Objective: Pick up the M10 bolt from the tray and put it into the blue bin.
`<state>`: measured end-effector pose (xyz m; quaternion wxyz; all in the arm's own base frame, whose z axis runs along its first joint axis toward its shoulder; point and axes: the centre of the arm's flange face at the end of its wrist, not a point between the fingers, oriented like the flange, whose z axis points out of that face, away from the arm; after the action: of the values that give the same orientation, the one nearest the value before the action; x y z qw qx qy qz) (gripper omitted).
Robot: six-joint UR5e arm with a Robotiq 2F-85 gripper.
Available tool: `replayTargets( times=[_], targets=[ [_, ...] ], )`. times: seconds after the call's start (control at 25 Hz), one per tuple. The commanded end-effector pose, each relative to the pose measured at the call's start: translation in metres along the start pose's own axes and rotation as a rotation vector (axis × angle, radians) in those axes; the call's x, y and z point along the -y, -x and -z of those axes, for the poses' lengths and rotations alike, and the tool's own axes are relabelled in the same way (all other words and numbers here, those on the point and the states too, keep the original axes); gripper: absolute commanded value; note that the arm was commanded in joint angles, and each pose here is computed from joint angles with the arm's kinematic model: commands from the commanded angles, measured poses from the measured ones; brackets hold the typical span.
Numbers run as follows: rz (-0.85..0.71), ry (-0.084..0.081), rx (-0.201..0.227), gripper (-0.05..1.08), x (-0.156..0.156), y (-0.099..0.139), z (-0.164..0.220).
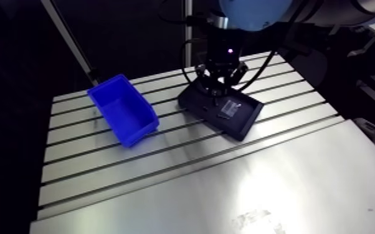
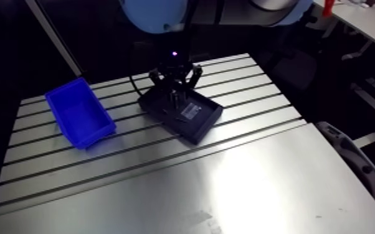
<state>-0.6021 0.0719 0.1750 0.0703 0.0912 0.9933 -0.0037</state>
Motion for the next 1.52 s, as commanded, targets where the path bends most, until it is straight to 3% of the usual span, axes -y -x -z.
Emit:
replayTargets(
  times=[0.04,1.52],
  targets=[
    [0.002,0.000,0.002,0.60,0.0009,0.0000,-0.0012],
    [0.002,-0.001,0.010,0.75,0.0009,-0.0008,-0.0057]
  ],
)
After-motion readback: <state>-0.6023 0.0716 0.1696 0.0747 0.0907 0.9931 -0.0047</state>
